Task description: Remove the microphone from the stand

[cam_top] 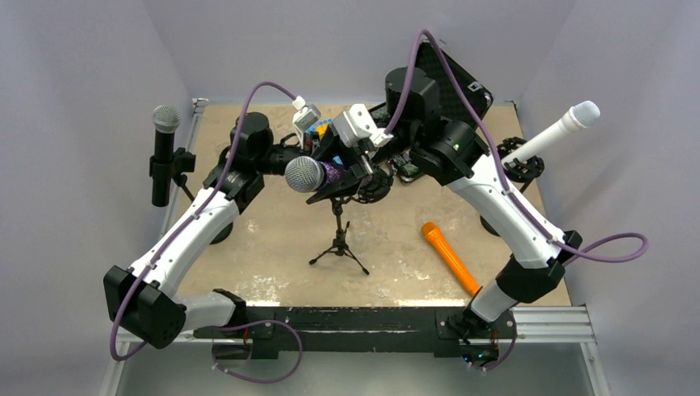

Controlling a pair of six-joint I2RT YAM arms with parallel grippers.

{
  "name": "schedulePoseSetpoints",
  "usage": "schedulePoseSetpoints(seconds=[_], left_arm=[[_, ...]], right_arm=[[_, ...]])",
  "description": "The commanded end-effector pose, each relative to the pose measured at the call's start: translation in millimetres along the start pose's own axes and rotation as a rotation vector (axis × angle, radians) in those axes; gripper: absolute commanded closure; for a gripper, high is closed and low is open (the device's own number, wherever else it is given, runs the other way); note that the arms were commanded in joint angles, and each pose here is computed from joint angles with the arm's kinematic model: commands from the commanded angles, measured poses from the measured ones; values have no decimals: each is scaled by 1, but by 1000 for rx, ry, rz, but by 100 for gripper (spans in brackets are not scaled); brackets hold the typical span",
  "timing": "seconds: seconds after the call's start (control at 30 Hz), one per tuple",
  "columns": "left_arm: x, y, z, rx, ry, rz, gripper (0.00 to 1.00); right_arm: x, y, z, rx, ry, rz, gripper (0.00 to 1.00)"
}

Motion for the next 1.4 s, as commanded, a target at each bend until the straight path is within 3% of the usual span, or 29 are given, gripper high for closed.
schedulePoseSetpoints(seconds=[0.0, 0.17, 0.27, 0.33, 0.37, 0.43, 0.5, 0.6, 0.8, 0.9, 1.13, 1.37], left_arm=[[-20, 8, 19, 57, -57, 45, 100], [-18, 6, 15, 57, -29, 42, 100], [-11, 3, 8, 57, 20, 27, 100], [-5, 1, 3, 55, 65, 18, 87], [-1, 0, 0, 54, 86, 14, 71], [5, -2, -5, 59, 125, 7, 54], [11, -5, -10, 71, 165, 2, 43], [21, -11, -21, 85, 243, -1, 34], [48, -27, -50, 122, 476, -13, 26], [60, -32, -69, 76, 553, -35, 23], [83, -20, -88, -48, 496, -122, 20], [93, -13, -79, 6, 509, -157, 18]], right_arm=[[94, 4, -8, -31, -356, -227, 96], [122, 0, -7, -136, -365, -282, 100], [126, -15, -11, -409, -248, -258, 100], [122, -31, -12, -598, -188, -227, 100], [124, -41, -9, -691, -169, -222, 100], [117, -56, -8, -835, -123, -205, 100], [108, -69, -5, -954, -84, -195, 100], [94, -81, -3, -1083, -13, -190, 100], [82, -91, -4, -1186, 64, -224, 100], [85, -90, -10, -1155, 122, -279, 100], [120, -71, -25, -909, 147, -431, 100], [117, -73, -34, -910, 95, -407, 100]])
Point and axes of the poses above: each gripper's point midway between its finger pads, its own y axis out along the fingers, its own z axis along the line the jaws close on, x = y × z, the point moved 10 cm from there along -y, back along the fingers, and after that the axes turned 1 degree about -y, right-handed, at the moved point
